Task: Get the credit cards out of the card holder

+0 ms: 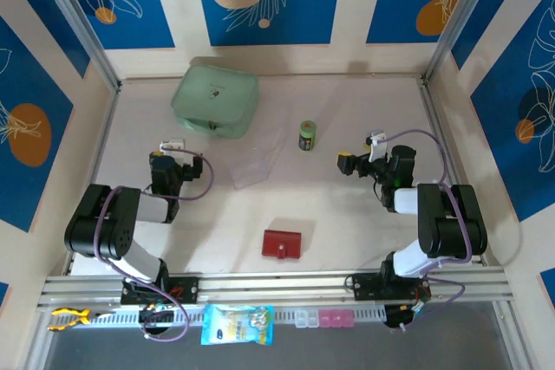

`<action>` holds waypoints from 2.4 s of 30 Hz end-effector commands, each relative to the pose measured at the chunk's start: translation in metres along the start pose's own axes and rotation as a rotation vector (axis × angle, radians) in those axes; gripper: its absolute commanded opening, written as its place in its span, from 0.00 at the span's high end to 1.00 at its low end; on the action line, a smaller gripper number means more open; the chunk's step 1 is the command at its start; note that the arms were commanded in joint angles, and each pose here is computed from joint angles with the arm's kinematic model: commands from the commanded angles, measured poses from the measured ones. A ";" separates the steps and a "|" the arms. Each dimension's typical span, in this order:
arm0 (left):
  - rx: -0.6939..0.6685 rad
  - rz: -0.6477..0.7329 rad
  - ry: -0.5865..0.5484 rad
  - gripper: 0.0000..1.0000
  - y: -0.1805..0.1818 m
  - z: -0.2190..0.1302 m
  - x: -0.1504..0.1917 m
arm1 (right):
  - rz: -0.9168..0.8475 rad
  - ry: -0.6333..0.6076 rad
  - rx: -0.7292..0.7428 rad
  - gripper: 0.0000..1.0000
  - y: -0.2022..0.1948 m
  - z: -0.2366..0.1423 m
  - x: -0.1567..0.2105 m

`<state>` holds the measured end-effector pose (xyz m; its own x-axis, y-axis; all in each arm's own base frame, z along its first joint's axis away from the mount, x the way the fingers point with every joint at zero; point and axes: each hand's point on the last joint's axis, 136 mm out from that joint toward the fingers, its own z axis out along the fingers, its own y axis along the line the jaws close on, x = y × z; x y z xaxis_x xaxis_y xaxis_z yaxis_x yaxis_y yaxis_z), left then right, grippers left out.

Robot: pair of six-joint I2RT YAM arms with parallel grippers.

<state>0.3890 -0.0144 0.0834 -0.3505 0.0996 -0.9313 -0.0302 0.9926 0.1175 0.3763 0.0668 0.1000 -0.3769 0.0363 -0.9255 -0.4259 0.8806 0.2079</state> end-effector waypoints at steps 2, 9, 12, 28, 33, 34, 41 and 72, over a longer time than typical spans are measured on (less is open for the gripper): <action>0.004 -0.003 -0.039 0.00 0.002 0.002 -0.012 | -0.028 -0.021 -0.013 0.01 0.003 -0.002 -0.004; 0.003 -0.003 -0.039 0.00 0.002 0.002 -0.012 | -0.027 -0.020 -0.012 0.01 0.002 -0.002 -0.004; 0.004 -0.003 -0.038 0.00 0.002 0.002 -0.012 | -0.028 -0.022 -0.012 0.01 0.003 -0.002 -0.004; 0.005 -0.002 -0.039 0.00 0.002 0.002 -0.012 | -0.005 -0.021 0.016 0.01 -0.004 -0.002 -0.004; -0.003 -0.001 -0.040 0.00 0.003 0.001 -0.012 | -0.015 -0.016 0.080 0.01 -0.009 0.000 -0.005; -0.006 -0.001 -0.038 0.00 0.003 0.001 -0.014 | -0.018 -0.009 0.098 0.01 -0.010 0.001 -0.006; -0.022 0.001 -0.022 0.00 0.008 -0.009 -0.032 | 0.009 0.093 0.123 0.01 -0.006 0.005 -0.021; 0.192 -0.421 0.627 0.19 -0.090 -0.076 -0.031 | 0.350 0.538 0.039 0.33 0.124 -0.042 -0.009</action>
<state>0.3408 -0.0898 0.1288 -0.7651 -0.2922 -0.5738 -0.1477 0.9470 -0.2854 0.3068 0.1480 0.1554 -0.7990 0.0828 -0.5956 -0.2148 0.8858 0.4113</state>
